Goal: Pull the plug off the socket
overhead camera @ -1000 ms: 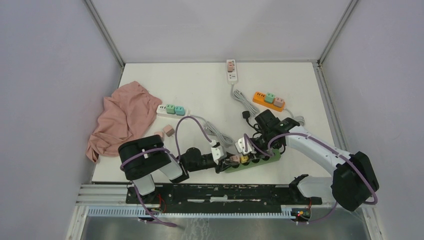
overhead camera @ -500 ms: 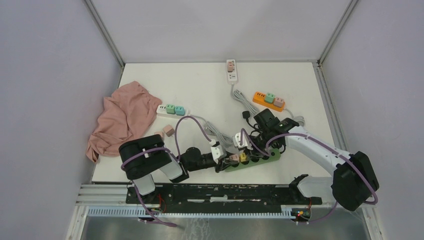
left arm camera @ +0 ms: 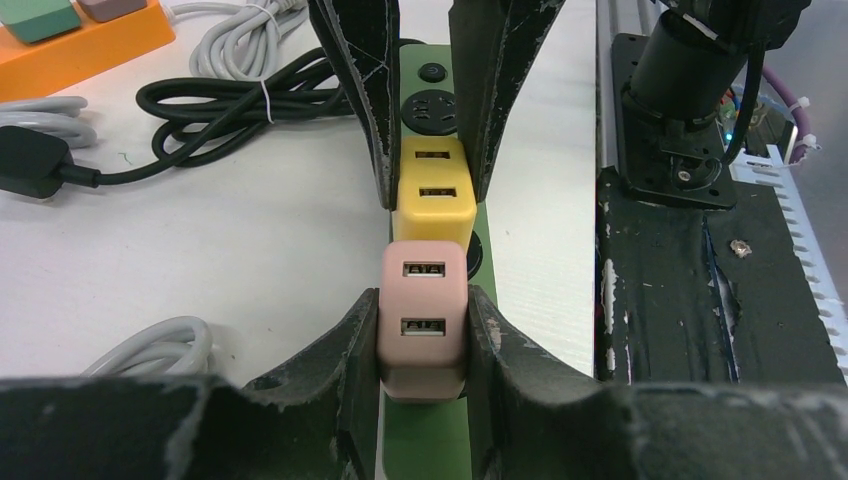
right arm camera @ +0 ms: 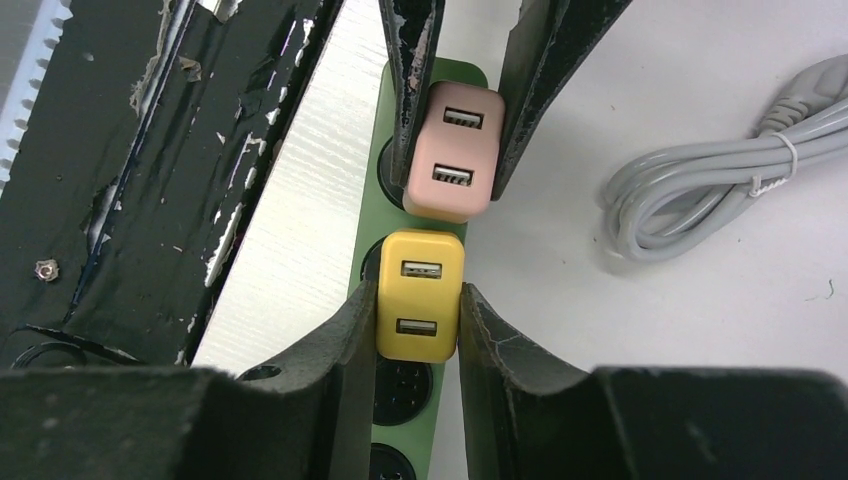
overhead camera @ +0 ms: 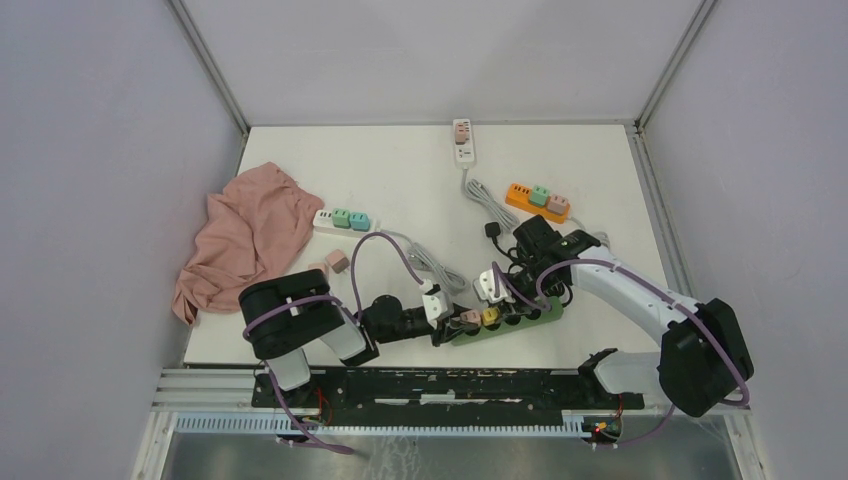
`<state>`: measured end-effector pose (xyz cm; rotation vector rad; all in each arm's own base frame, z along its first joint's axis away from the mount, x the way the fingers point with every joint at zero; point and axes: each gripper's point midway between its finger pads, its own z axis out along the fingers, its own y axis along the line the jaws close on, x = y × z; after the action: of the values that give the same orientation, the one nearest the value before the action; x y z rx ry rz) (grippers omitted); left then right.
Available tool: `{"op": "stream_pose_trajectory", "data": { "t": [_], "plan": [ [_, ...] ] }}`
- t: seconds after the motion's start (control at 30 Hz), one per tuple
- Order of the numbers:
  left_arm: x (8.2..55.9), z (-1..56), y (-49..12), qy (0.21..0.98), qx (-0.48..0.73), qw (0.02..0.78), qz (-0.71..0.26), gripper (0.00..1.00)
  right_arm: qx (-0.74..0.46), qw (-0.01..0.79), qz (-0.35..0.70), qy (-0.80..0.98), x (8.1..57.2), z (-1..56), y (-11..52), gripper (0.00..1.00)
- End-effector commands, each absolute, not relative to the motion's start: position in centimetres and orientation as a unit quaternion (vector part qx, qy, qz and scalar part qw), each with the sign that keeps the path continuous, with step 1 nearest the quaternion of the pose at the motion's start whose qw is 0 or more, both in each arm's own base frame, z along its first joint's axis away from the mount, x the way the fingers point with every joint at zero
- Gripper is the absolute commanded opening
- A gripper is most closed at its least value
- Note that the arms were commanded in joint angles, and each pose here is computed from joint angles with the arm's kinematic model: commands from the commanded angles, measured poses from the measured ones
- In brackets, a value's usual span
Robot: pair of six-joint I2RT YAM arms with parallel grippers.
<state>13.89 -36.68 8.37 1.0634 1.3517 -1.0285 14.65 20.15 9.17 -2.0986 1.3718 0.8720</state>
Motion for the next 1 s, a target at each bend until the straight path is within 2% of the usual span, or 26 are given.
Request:
{"op": "stream_pose_trajectory", "data": {
  "t": [0.0, 0.27, 0.43, 0.57, 0.67, 0.83, 0.97],
  "plan": [
    [14.4, 4.7, -34.9, 0.613, 0.458, 0.51, -0.393, 0.03, -0.752, 0.231, 0.372, 0.492, 12.3, 11.1, 20.6, 0.0],
    [14.3, 4.6, -34.8, 0.614, 0.458, 0.509, -0.392, 0.03, -0.683, 0.296, 0.307, 0.593, 17.3, 12.3, 21.1, 0.0],
    [14.2, 4.6, -34.6, 0.614, 0.458, 0.509, -0.392, 0.03, -0.72, 0.27, 0.298, 0.565, 16.2, 11.7, 19.0, 0.0],
    [14.2, 4.7, -34.7, 0.612, 0.459, 0.51, -0.394, 0.03, -0.752, 0.241, 0.374, 0.487, 11.8, 12.2, 18.9, 0.0],
    [14.2, 4.7, -34.7, 0.612, 0.459, 0.51, -0.394, 0.03, -0.749, 0.243, 0.405, 0.465, 10.9, 12.7, 19.5, 0.0],
    [14.2, 4.5, -34.8, 0.613, 0.459, 0.508, -0.394, 0.03, -0.708, 0.268, 0.399, 0.518, 13.0, 13.1, 21.1, 0.0],
    [14.3, 4.4, -34.8, 0.614, 0.461, 0.507, -0.392, 0.03, -0.682, 0.293, 0.35, 0.571, 16.0, 13.1, 21.1, 0.0]
  ]
}}
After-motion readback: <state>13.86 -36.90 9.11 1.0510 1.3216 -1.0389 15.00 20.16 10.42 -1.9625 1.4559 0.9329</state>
